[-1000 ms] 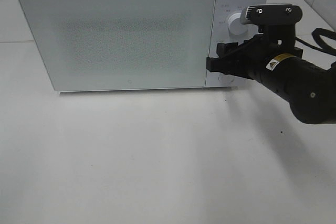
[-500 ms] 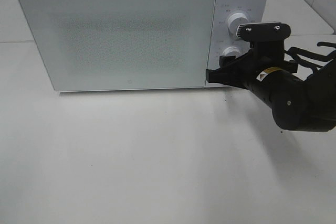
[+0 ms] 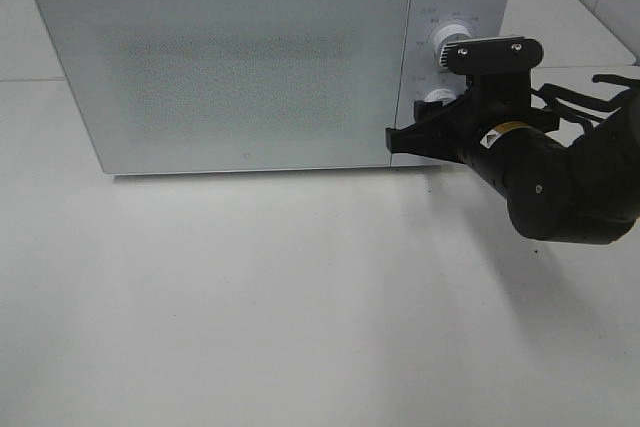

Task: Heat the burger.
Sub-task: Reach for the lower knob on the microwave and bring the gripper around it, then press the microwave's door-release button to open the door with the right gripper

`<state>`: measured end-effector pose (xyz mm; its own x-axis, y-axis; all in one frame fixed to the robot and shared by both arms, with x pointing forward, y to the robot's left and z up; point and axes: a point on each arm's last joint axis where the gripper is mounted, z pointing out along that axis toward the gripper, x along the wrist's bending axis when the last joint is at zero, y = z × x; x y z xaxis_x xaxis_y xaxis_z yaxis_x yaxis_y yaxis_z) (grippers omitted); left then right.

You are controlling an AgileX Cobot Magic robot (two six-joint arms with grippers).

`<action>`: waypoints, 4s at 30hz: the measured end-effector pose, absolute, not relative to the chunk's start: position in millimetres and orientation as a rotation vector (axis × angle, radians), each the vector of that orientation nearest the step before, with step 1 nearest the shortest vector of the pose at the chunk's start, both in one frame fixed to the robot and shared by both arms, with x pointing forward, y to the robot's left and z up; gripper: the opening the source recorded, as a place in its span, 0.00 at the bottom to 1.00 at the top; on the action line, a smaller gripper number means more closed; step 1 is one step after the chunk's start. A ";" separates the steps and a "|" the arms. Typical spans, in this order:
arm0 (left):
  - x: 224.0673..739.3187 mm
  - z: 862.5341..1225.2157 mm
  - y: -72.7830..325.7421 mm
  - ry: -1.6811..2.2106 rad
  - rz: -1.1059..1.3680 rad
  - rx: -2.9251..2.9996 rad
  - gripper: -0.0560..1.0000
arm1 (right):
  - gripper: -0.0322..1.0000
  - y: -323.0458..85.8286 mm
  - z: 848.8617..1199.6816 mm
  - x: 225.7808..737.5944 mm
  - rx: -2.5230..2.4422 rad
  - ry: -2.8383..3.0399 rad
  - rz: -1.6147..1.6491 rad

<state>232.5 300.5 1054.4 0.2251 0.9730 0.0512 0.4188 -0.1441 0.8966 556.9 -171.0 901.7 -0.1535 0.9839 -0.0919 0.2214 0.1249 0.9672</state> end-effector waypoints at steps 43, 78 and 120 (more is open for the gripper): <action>232.5 1054.4 300.5 1.309 0.875 1.701 0.06 | 0.44 -171.3 901.4 555.9 2.450 0.274 1.976; 232.5 1054.4 300.5 1.309 0.875 1.701 0.06 | 0.67 -157.9 937.6 539.3 2.106 1.315 1.537; 232.5 1054.4 300.5 1.309 0.875 1.701 0.06 | 0.67 -258.1 1039.2 491.1 1.912 2.051 0.493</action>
<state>232.5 300.5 1054.4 0.2251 0.9730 0.0512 0.4188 -0.1441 0.8966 491.1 -258.1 1039.2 -0.0742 0.9971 0.0183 0.8965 0.0586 0.4391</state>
